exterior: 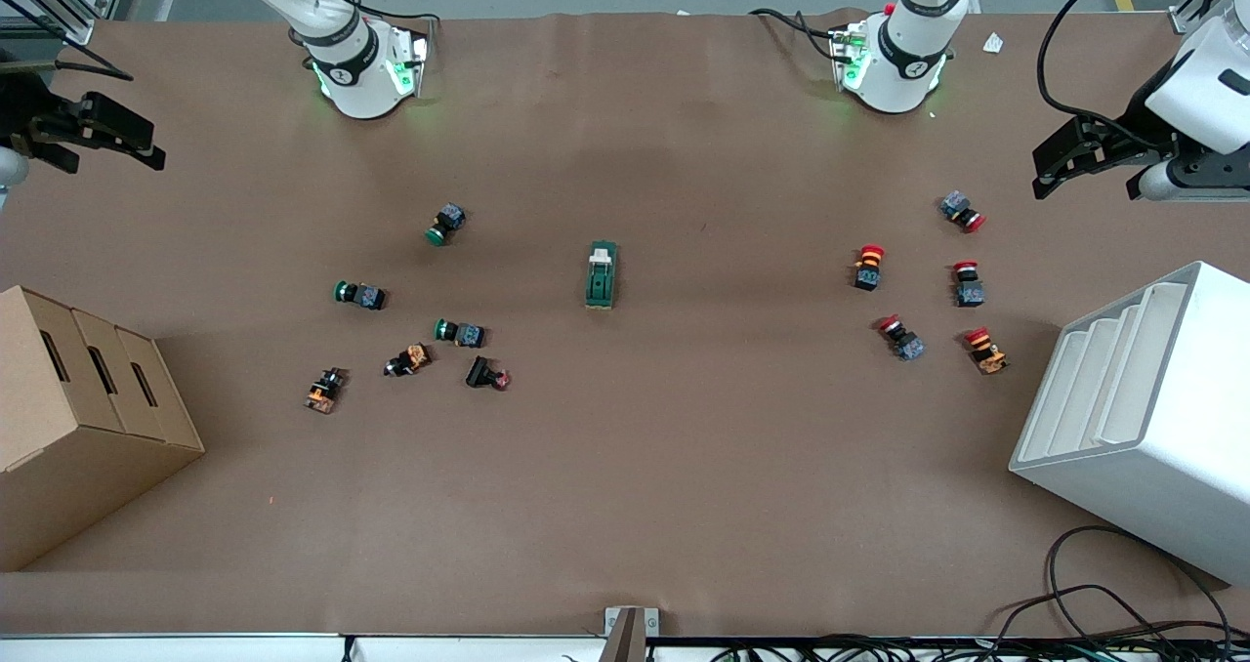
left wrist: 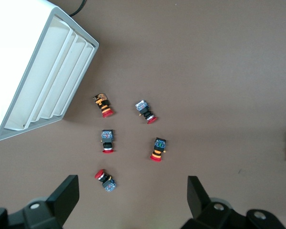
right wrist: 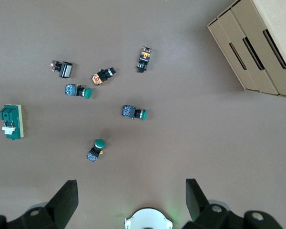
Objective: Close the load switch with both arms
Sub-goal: 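Lower the left gripper onto the green switch base and hold it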
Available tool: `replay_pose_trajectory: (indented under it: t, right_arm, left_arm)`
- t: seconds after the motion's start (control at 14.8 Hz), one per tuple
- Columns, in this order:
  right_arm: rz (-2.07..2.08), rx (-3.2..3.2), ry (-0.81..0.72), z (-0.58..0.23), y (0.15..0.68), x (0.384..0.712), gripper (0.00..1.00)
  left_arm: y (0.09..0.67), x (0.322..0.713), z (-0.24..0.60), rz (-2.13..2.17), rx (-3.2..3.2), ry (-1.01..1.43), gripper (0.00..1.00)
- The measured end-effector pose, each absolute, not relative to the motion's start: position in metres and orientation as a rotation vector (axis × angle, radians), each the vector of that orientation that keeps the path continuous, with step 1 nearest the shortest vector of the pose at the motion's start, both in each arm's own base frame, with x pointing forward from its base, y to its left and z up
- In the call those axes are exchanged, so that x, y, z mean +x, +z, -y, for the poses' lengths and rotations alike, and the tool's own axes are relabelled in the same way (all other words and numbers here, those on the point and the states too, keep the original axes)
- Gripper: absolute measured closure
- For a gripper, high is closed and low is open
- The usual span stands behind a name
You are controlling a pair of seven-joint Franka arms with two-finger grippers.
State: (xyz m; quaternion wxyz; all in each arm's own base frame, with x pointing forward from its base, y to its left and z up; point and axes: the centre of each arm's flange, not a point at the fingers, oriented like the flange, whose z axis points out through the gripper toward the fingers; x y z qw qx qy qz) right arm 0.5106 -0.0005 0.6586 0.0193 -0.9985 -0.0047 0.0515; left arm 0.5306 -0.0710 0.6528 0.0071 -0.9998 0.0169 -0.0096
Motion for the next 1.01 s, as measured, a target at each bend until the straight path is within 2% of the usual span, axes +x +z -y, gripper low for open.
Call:
replay_pose_trajectory:
  t: [0.34,0.74,1.01]
  right_arm:
    - [0.016,-3.097,0.151,0.000,0.658,0.509,0.00]
    - [0.022,-3.100,0.100,-0.002,0.666,0.509,0.00]
    - [0.024,-3.101,0.066,-0.002,0.676,0.509,0.00]
  left_arm:
    - [0.641,0.534,0.109,-0.150,-3.109,-0.005,0.00]
    - [0.587,0.528,0.267,-0.165,-3.049,0.039,0.00]
    - [0.551,0.508,0.377,-0.039,-3.117,-0.110,0.00]
